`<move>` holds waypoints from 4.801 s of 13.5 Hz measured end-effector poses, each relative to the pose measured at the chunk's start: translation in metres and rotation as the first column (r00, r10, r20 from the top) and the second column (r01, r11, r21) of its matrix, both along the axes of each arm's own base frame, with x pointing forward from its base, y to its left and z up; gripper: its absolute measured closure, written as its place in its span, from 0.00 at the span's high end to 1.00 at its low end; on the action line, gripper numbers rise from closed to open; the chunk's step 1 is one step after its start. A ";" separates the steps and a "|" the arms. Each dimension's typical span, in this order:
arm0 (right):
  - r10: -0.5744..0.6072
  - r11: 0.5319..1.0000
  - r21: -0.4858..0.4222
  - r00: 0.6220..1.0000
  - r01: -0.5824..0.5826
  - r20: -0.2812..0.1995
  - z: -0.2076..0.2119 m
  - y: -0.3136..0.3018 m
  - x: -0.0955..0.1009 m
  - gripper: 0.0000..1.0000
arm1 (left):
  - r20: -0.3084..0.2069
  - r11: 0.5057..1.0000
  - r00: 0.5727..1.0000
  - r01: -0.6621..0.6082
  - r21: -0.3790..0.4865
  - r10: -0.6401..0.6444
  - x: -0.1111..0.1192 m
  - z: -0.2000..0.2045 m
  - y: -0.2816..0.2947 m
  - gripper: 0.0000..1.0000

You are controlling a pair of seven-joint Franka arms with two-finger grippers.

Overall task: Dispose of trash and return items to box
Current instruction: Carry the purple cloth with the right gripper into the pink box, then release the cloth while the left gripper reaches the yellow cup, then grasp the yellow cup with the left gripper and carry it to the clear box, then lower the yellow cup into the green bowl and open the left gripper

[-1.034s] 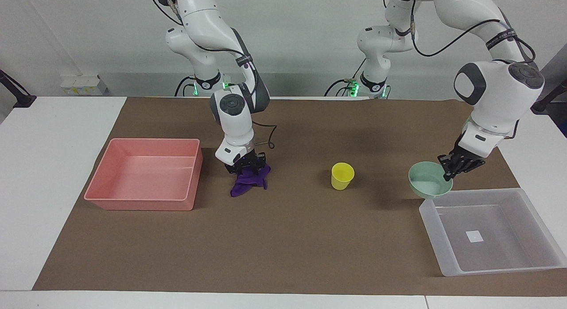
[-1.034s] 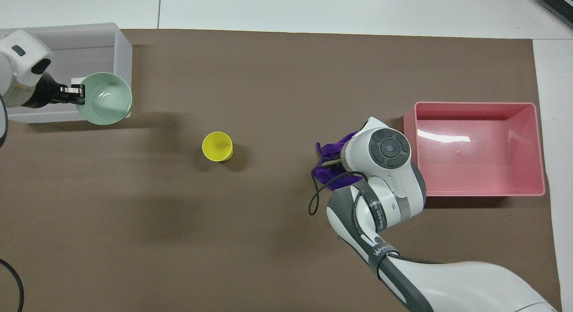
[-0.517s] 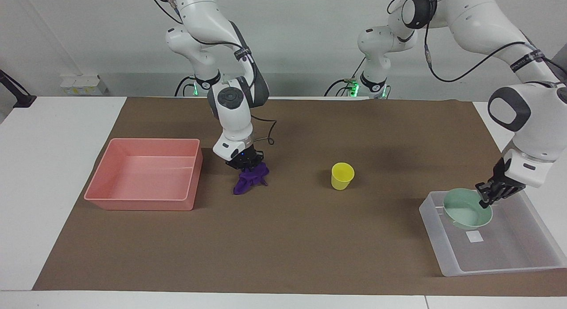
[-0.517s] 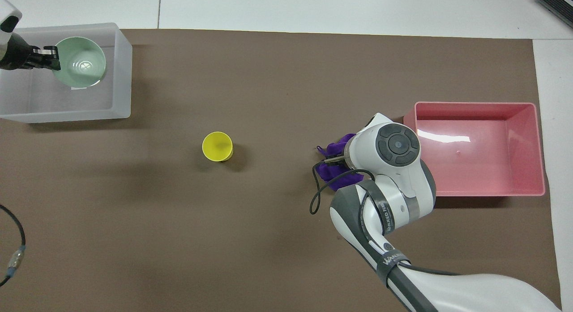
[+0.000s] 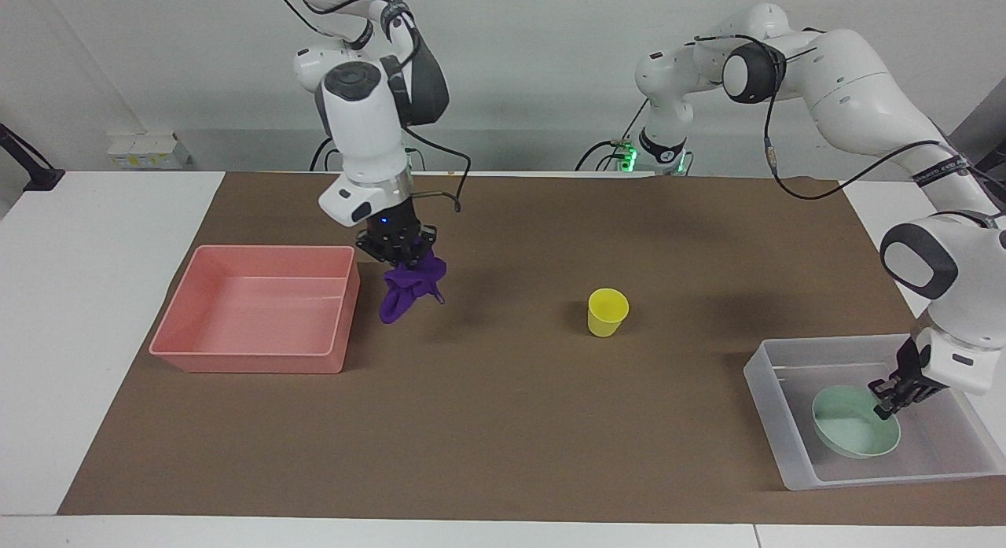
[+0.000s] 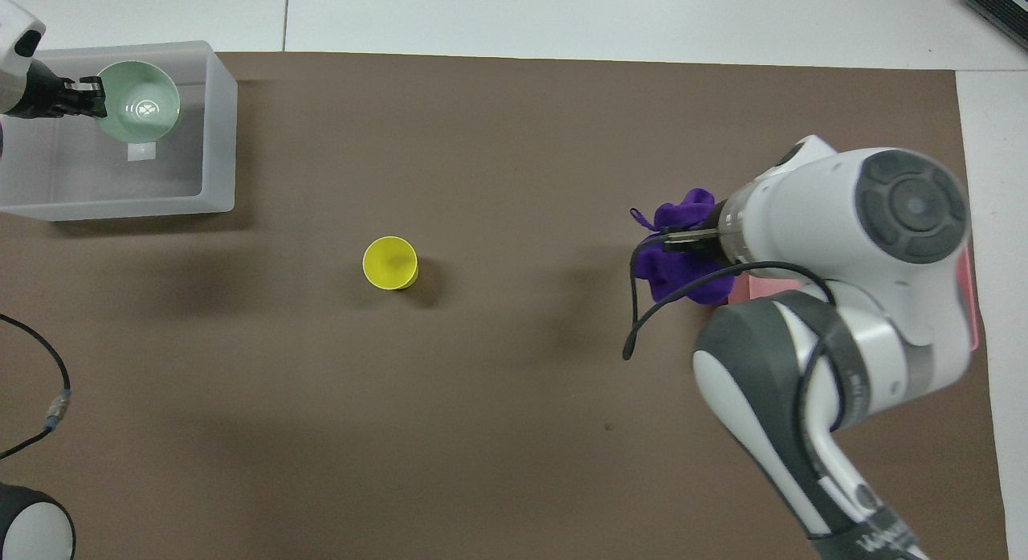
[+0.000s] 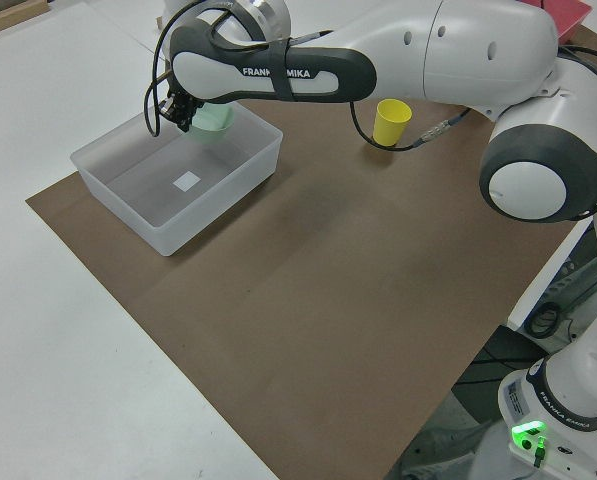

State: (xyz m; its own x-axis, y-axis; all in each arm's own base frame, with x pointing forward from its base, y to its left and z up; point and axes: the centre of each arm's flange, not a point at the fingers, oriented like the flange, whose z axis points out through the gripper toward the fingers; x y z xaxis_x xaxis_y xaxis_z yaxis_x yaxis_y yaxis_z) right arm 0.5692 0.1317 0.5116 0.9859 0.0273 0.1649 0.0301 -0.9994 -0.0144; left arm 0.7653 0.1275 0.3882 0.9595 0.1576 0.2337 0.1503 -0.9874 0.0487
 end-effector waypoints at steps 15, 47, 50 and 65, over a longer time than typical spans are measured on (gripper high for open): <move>0.041 0.997 -0.060 0.995 -0.046 -0.087 -0.163 -0.220 0.004 0.11 | 0.028 0.962 0.962 0.268 0.059 -0.270 -0.014 0.036 -0.040 1.00; -0.205 0.979 -0.032 0.967 0.202 -0.150 0.127 -0.159 -0.052 1.00 | -0.021 0.963 0.962 0.270 -0.021 -0.271 -0.193 0.005 -0.337 0.03; -0.202 0.979 -0.030 0.966 0.199 -0.165 0.120 -0.157 -0.058 1.00 | -0.001 0.981 0.981 0.194 -0.018 -0.194 -0.157 0.054 -0.287 0.03; -0.141 0.990 -0.031 0.975 0.138 -0.169 0.121 -0.140 -0.062 1.00 | 0.094 1.000 0.995 0.012 0.016 -0.013 -0.047 0.066 -0.020 0.03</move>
